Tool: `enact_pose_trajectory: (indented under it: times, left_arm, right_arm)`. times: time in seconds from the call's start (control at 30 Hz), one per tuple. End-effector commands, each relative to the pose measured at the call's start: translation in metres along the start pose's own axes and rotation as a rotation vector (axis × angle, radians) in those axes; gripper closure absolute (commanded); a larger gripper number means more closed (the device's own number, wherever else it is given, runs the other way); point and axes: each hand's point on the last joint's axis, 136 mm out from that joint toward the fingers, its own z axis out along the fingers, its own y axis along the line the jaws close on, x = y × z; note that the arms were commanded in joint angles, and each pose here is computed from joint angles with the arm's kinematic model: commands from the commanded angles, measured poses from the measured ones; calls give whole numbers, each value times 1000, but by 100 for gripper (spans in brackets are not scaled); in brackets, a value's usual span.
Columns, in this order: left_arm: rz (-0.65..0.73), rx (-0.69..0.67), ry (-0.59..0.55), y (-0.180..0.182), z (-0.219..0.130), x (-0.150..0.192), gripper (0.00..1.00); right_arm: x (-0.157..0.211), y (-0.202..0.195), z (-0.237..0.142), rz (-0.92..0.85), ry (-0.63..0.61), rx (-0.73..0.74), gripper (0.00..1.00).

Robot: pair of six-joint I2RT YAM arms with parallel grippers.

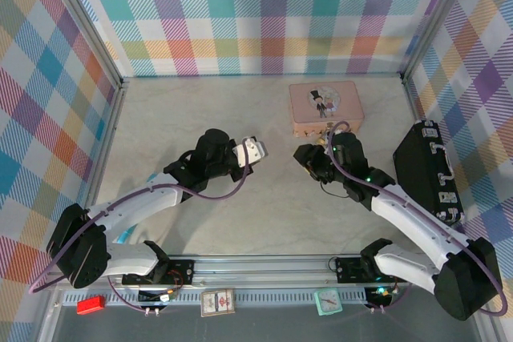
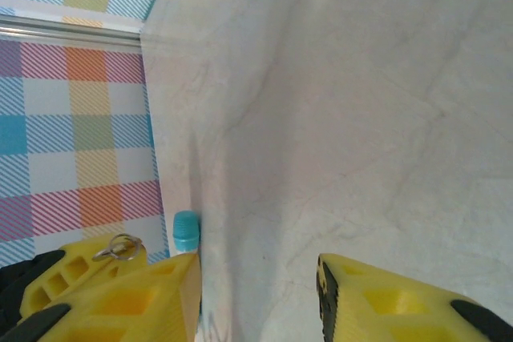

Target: Unlock the padlock with the key

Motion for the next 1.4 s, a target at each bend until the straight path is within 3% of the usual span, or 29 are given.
enact_pose_trajectory:
  times: [0.0, 0.2, 0.4, 0.67, 0.87, 1.37]
  left_arm:
    - [252, 28, 3, -6, -2, -8, 100]
    - [404, 73, -7, -14, 1, -17, 100]
    - [497, 46, 34, -12, 12, -15, 100]
    - [541, 48, 12, -26, 18, -17, 100]
    - [580, 47, 67, -33, 25, -7, 100]
    - [624, 38, 88, -40, 26, -6, 100]
  right_arm:
    - [13, 23, 0, 88, 87, -125, 58]
    - [31, 37, 13, 213, 211, -235, 60]
    - [37, 42, 15, 260, 227, -249, 61]
    - [36, 40, 16, 328, 205, -264, 66]
    - [39, 39, 16, 312, 208, -206, 69]
    - [42, 38, 24, 329, 225, -194, 78]
